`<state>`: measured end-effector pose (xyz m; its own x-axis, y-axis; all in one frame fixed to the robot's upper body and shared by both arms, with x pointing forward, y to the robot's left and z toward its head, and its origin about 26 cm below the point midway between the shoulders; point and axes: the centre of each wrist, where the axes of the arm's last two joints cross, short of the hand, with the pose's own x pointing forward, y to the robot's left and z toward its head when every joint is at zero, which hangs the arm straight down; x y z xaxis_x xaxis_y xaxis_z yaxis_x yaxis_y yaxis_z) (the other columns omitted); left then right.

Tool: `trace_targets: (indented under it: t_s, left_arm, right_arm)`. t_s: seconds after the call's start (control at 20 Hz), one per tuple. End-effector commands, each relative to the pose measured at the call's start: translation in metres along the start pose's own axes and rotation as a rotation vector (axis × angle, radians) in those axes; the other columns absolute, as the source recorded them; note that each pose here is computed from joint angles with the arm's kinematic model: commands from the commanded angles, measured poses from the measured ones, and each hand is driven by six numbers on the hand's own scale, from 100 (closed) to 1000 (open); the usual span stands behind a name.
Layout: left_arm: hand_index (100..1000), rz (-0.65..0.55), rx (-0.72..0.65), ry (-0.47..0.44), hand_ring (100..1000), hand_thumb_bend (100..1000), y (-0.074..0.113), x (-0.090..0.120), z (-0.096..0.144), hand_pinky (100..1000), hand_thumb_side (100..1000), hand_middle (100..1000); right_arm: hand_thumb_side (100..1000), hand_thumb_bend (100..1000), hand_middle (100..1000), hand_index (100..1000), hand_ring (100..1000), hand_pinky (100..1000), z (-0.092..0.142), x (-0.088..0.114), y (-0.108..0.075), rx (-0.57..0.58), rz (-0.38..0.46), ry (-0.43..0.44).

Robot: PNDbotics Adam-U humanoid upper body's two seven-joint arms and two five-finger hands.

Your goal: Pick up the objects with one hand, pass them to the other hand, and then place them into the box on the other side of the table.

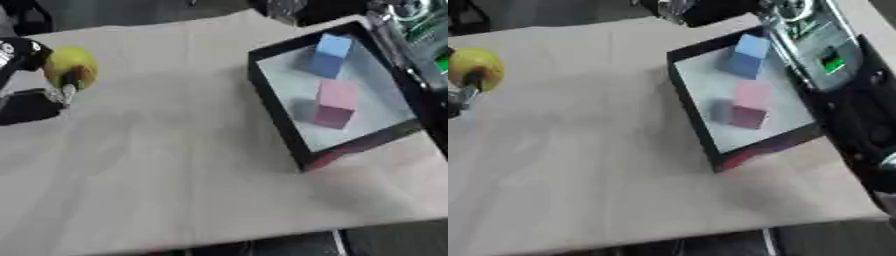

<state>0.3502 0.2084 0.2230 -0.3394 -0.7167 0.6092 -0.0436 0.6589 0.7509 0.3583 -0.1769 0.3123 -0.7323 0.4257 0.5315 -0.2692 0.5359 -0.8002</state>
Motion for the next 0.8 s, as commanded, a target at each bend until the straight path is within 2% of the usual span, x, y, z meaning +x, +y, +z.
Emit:
trace_targets:
  t_s: [0.05, 0.4, 0.8]
  left_arm:
    - [589, 0.014, 0.055, -0.043, 717, 100, 0.001, 0.009, 0.001, 853, 172, 629]
    - [587, 0.046, 0.103, -0.091, 715, 100, -0.008, 0.017, 0.002, 854, 181, 626]
    - [586, 0.069, 0.133, -0.155, 714, 100, -0.012, 0.026, 0.005, 853, 185, 623]
  right_arm:
    - [214, 358, 864, 879, 898, 921, -0.014, 0.007, 0.007, 0.058, 0.034, -0.032]
    - [221, 356, 867, 881, 899, 921, -0.034, 0.009, 0.021, 0.145, 0.070, -0.035]
    - [206, 356, 865, 877, 898, 921, -0.054, 0.010, 0.036, 0.184, 0.075, -0.037]
